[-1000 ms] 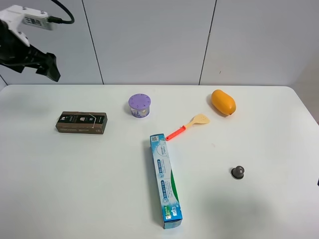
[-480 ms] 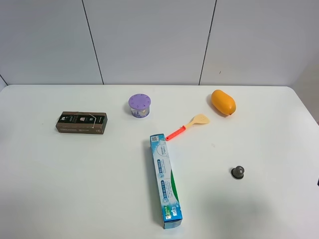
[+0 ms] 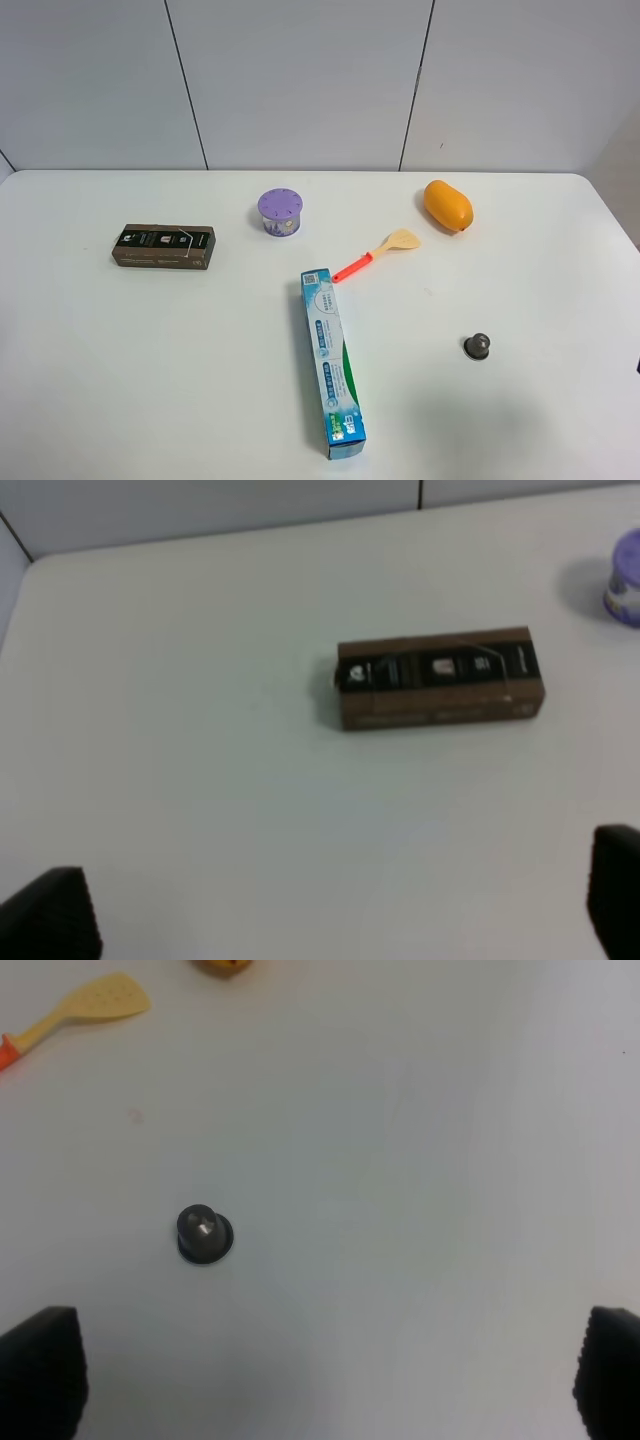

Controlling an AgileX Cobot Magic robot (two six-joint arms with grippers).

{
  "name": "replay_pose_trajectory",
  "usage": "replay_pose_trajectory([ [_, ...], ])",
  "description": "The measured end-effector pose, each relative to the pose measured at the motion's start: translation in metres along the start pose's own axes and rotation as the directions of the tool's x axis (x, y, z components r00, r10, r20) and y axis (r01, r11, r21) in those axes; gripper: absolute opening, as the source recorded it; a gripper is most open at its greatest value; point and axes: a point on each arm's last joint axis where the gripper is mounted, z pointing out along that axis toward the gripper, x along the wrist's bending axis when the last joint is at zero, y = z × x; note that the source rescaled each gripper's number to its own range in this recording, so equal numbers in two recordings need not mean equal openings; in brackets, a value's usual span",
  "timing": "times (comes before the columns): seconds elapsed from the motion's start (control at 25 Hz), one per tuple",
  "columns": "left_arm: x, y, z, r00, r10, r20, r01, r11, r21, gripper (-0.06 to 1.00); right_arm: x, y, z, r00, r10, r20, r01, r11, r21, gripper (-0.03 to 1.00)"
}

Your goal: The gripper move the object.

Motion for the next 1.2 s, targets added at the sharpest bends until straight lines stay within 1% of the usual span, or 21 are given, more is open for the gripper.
replay_pose_trajectory([
  [0.16,-0.007,-0.021,-0.008,0.999,0.021,0.039,-0.021,1.000,-0.003,1.00,0.000,0.000,0.000,1.000,0.000,0.000,0.000,1.000,0.000,1.00],
  [0.28,-0.010,-0.028,-0.016,0.997,0.038,0.060,-0.037,0.999,-0.019,1.00,0.000,0.000,0.000,1.000,0.000,0.000,0.000,1.000,0.000,1.00],
  [0.4,-0.011,-0.032,-0.021,0.997,0.043,0.063,-0.041,0.999,-0.031,1.00,0.000,0.000,0.000,1.000,0.000,0.000,0.000,1.000,0.000,1.00],
  [0.64,-0.014,-0.043,-0.027,0.995,0.045,0.088,-0.049,0.998,0.045,1.00,0.000,0.000,0.000,1.000,0.000,0.000,0.000,1.000,0.000,1.00],
  [0.88,-0.017,-0.061,-0.023,0.995,0.044,0.094,-0.050,0.997,0.064,1.00,0.000,0.000,0.000,1.000,0.000,0.000,0.000,1.000,0.000,1.00],
  [1.2,-0.018,-0.067,-0.035,0.995,0.058,0.080,-0.057,0.998,-0.017,1.00,0.000,0.000,0.000,1.000,0.000,0.000,0.000,1.000,0.000,1.00],
])
